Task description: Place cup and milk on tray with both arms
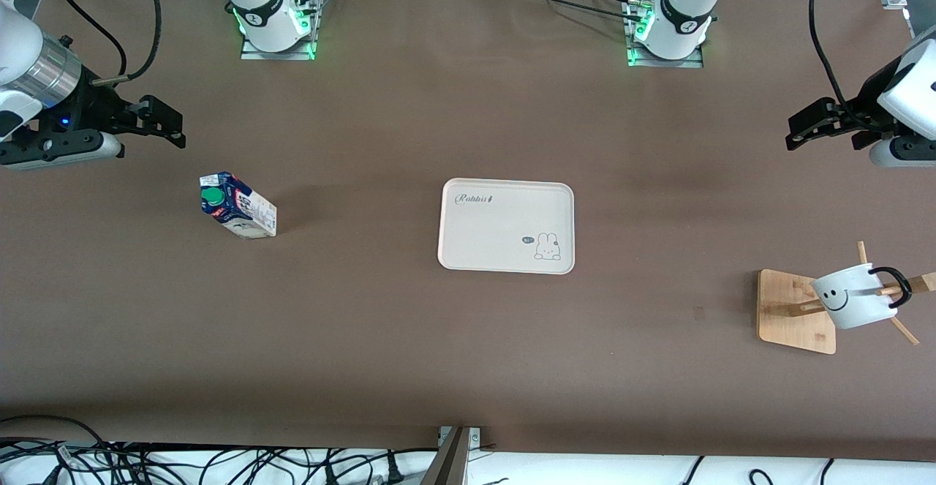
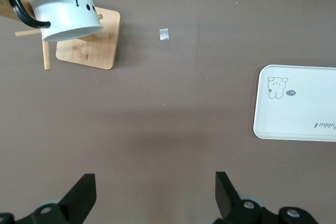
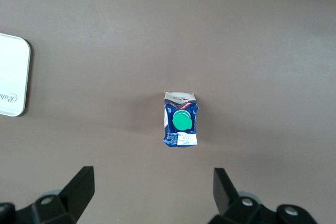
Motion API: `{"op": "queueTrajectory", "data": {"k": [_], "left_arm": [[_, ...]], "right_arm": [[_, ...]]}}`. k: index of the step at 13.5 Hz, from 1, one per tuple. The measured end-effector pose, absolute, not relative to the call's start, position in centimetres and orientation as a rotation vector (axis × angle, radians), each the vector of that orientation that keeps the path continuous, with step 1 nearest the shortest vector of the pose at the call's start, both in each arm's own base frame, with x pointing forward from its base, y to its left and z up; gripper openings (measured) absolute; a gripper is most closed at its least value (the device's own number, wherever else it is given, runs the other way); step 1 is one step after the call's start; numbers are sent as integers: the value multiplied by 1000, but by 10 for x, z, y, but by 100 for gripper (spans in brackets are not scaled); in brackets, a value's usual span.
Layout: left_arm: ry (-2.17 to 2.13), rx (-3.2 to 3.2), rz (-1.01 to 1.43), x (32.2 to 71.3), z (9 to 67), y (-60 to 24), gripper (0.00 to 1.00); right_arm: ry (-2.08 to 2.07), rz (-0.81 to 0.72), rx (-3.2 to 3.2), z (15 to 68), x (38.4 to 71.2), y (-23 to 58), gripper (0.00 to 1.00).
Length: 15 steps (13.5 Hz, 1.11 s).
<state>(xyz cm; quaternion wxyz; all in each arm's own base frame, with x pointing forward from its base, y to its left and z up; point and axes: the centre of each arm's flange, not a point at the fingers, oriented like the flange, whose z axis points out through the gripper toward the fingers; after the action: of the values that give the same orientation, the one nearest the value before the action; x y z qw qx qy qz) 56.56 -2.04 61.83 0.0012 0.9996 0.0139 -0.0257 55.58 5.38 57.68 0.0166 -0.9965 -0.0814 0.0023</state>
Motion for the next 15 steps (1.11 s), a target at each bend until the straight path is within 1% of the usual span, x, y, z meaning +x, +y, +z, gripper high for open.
{"op": "queueTrajectory", "data": {"k": [8, 12, 15], "left_arm": [[67, 3138, -95, 565, 616, -15, 100], [72, 3138, -102, 566, 615, -14, 100], [71, 3138, -121, 569, 608, -14, 100]], "right_arm": [[-246, -25, -3099, 588, 558, 34, 100], [-247, 24, -3103, 585, 555, 33, 100], [-236, 71, -3104, 565, 556, 33, 100]]}}
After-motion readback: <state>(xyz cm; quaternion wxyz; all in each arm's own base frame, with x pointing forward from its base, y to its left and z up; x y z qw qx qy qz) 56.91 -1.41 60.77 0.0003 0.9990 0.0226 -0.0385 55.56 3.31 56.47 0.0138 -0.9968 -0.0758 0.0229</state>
